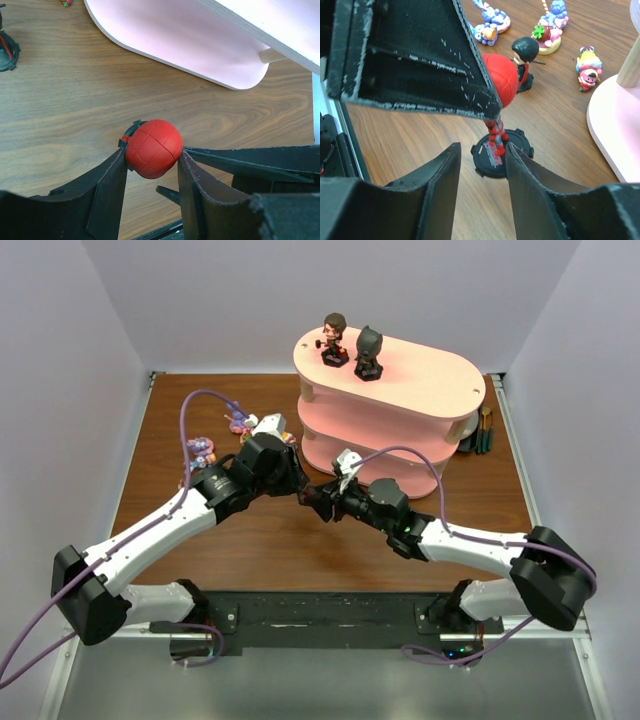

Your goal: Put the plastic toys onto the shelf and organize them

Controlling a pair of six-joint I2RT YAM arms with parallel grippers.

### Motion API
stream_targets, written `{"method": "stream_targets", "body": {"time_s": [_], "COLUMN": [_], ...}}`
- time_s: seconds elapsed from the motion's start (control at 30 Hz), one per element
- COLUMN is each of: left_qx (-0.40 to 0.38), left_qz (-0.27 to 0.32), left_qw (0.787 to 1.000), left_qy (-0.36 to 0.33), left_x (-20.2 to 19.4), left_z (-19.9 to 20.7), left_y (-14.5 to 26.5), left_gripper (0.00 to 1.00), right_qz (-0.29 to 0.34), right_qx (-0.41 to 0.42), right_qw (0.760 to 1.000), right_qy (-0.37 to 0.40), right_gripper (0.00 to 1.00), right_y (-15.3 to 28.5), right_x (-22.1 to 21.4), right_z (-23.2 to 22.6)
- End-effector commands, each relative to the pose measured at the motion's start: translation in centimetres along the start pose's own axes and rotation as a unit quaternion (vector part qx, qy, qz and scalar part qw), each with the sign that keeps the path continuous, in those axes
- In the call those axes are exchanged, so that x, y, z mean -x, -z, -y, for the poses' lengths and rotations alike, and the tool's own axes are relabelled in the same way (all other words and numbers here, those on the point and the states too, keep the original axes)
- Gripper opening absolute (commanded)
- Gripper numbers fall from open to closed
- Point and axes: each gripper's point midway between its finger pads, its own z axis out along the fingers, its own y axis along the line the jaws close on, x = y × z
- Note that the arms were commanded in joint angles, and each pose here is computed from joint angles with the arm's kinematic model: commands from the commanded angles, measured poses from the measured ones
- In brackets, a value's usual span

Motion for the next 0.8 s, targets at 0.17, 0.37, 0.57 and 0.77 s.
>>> {"method": "stream_targets", "body": {"time_s": [0.17, 0.37, 0.57, 0.77], "left_qx": [-0.025, -0.026, -0.029, -0.031], "left_qz": [0.027, 0.023, 0.022, 0.017], "left_qw": [0.999, 0.999, 0.999, 0.999], "left_qy": [0.009, 0.007, 0.004, -0.002], "left_x": [2.0, 1.7, 1.6, 1.4], "left_z": [2.0, 2.1, 2.3, 2.3], "left_y": [0.9, 0.9, 1.0, 0.9], "left_gripper": [0.02, 0.02, 0.02, 0.09], "right_qz": [0.049, 0.049, 0.044, 0.038], "right_qx": [0.013, 0.009, 0.009, 0.008], "right_qw": [0.999, 0.999, 0.999, 0.999], "right_qy": [0.019, 0.021, 0.024, 0.031], "right_gripper": [0.38, 0.31, 0.21, 0.04], "right_y": [-1.6, -1.9, -2.2, -2.2], "right_x": [3.5, 3.4, 3.1, 3.2], "right_z": [-0.8, -0.6, -0.6, -0.5]}}
